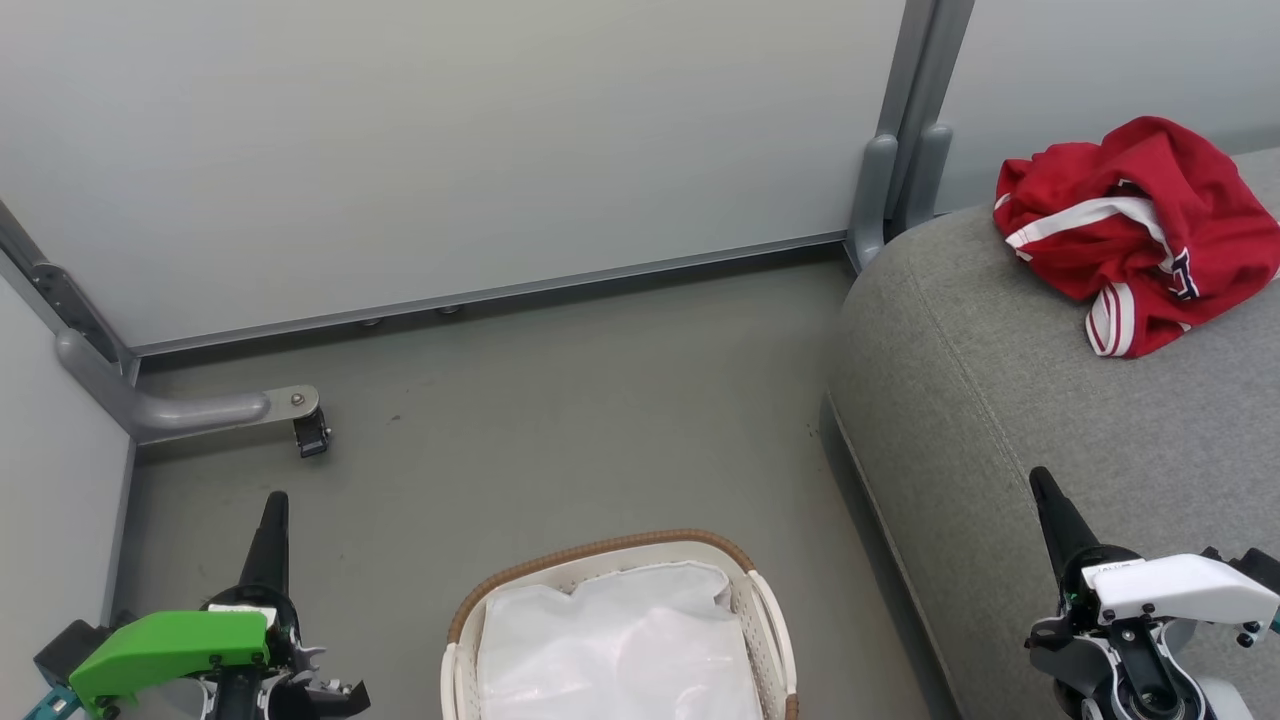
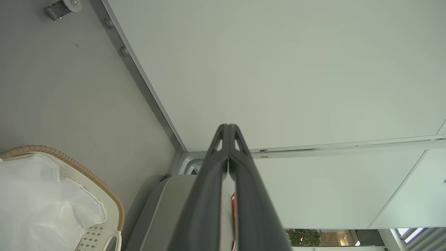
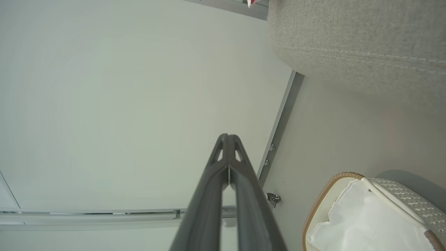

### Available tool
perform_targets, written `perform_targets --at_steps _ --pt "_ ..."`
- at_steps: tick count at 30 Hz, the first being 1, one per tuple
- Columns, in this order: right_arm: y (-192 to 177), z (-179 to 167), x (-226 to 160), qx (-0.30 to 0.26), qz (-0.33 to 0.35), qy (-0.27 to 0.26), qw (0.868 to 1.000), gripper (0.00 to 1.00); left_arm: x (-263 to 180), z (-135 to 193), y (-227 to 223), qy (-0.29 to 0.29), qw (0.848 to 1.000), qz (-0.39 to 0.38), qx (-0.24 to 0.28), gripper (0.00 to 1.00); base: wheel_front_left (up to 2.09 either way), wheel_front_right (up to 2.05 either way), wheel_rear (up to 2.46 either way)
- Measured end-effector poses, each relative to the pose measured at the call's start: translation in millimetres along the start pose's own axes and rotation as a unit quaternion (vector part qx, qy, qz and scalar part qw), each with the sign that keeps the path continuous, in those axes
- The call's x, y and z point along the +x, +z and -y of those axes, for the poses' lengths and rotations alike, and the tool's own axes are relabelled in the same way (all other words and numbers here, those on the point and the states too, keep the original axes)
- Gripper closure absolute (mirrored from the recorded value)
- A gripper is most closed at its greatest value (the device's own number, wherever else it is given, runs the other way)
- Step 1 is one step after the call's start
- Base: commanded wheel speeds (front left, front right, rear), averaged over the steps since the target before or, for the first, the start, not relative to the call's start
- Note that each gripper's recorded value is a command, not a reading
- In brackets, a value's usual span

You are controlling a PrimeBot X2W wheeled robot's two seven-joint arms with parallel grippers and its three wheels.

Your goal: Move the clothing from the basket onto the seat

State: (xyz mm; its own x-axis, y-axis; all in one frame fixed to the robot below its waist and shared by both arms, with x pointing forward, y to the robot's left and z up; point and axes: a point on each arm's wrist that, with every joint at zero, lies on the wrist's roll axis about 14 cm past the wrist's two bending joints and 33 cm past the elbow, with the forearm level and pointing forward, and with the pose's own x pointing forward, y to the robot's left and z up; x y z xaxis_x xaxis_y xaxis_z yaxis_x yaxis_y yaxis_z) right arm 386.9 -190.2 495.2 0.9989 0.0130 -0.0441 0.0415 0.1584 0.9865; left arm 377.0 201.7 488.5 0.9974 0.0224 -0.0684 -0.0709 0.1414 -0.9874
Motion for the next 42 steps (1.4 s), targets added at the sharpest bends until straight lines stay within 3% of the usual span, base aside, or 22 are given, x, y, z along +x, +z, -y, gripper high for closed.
perform_targets --at_steps 24,42 --pt "10 -7 0 0.082 0.007 0.016 0.996 1.00 9 16 -1 -0.028 0.997 -0.010 -0.074 1.00 0.00 0.00 0.00" --pt "10 -7 0 0.082 0.008 0.017 0.996 1.00 9 16 -1 -0.029 0.997 -0.010 -0.074 1.00 0.00 0.00 0.00"
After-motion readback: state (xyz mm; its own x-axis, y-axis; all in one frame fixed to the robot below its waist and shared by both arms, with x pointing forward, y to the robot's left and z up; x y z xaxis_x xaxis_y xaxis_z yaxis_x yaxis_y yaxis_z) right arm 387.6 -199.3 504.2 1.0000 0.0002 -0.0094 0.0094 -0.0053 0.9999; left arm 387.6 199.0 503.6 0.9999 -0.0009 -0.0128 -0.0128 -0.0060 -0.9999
